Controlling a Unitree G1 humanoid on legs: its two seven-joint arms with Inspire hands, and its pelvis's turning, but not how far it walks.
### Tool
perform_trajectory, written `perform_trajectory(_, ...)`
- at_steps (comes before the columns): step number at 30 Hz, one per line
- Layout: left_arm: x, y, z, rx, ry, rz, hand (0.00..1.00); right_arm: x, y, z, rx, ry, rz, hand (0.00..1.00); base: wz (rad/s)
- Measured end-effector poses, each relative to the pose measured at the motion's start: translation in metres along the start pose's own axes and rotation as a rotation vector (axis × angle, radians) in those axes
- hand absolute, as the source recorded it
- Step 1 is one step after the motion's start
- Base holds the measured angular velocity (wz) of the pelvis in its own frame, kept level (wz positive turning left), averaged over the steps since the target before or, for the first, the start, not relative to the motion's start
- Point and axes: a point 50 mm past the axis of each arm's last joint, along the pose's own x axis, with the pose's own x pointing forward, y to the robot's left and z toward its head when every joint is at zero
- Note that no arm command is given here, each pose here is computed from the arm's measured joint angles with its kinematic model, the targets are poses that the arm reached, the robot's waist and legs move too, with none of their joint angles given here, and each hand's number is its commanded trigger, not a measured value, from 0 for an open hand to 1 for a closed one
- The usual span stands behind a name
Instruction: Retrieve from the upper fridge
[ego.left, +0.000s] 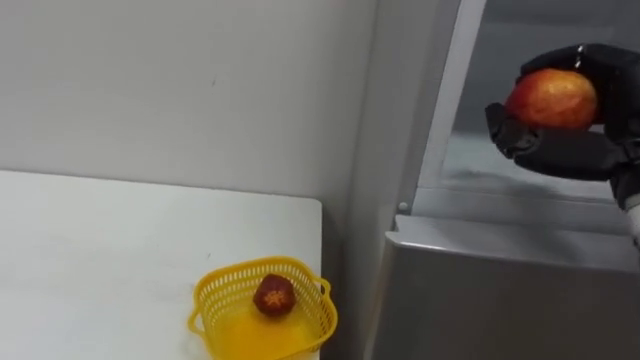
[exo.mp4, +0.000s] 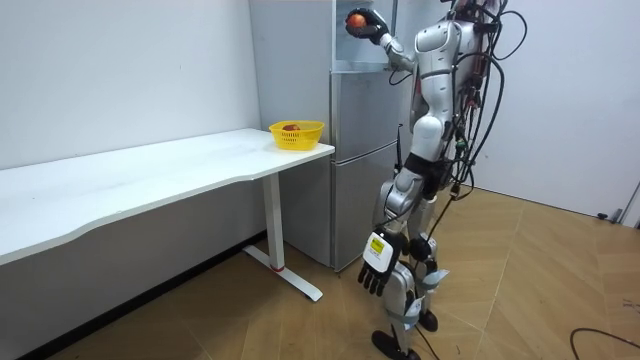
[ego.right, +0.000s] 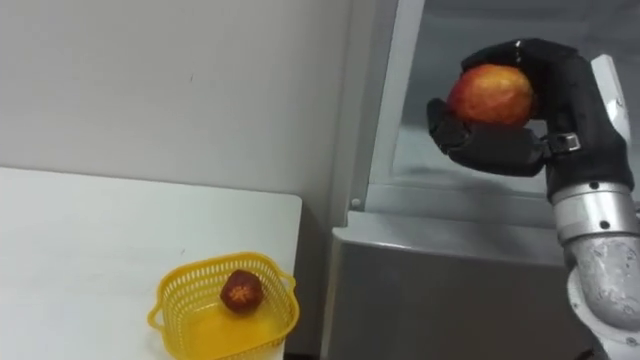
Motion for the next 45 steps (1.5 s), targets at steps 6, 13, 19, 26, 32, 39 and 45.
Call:
perform_trajectory(6,0.0,-0.001,0.004,0.002,-0.026,-0.014,0.0,-0.017,0.012,0.028,-0.003,-0.131,0.062,1.0,-0.02)
perform_trajectory(13,0.002,0.002,0.017,0.01,-0.062,-0.029,0.0,-0.027,0.041,0.054,-0.084,-0.272,0.214,1.0,-0.06)
perform_trajectory(19,0.003,0.002,0.027,0.027,-0.081,-0.033,0.0,-0.038,0.066,0.061,-0.11,-0.316,0.37,1.0,-0.01)
perform_trajectory(26,0.003,0.001,0.023,0.028,-0.063,-0.039,0.0,-0.049,0.088,0.059,-0.126,-0.297,0.54,1.0,0.1)
perform_trajectory(32,0.004,0.0,0.025,0.039,-0.066,-0.048,0.0,-0.058,0.112,0.043,-0.142,-0.229,0.658,1.0,0.04)
perform_trajectory(39,0.004,0.016,0.031,0.065,-0.081,-0.026,0.0,-0.068,0.127,-0.01,-0.193,-0.001,0.757,1.0,0.17)
perform_trajectory(45,0.003,0.03,0.032,0.086,-0.079,-0.003,0.0,-0.073,0.133,-0.073,-0.301,0.252,0.83,1.0,0.15)
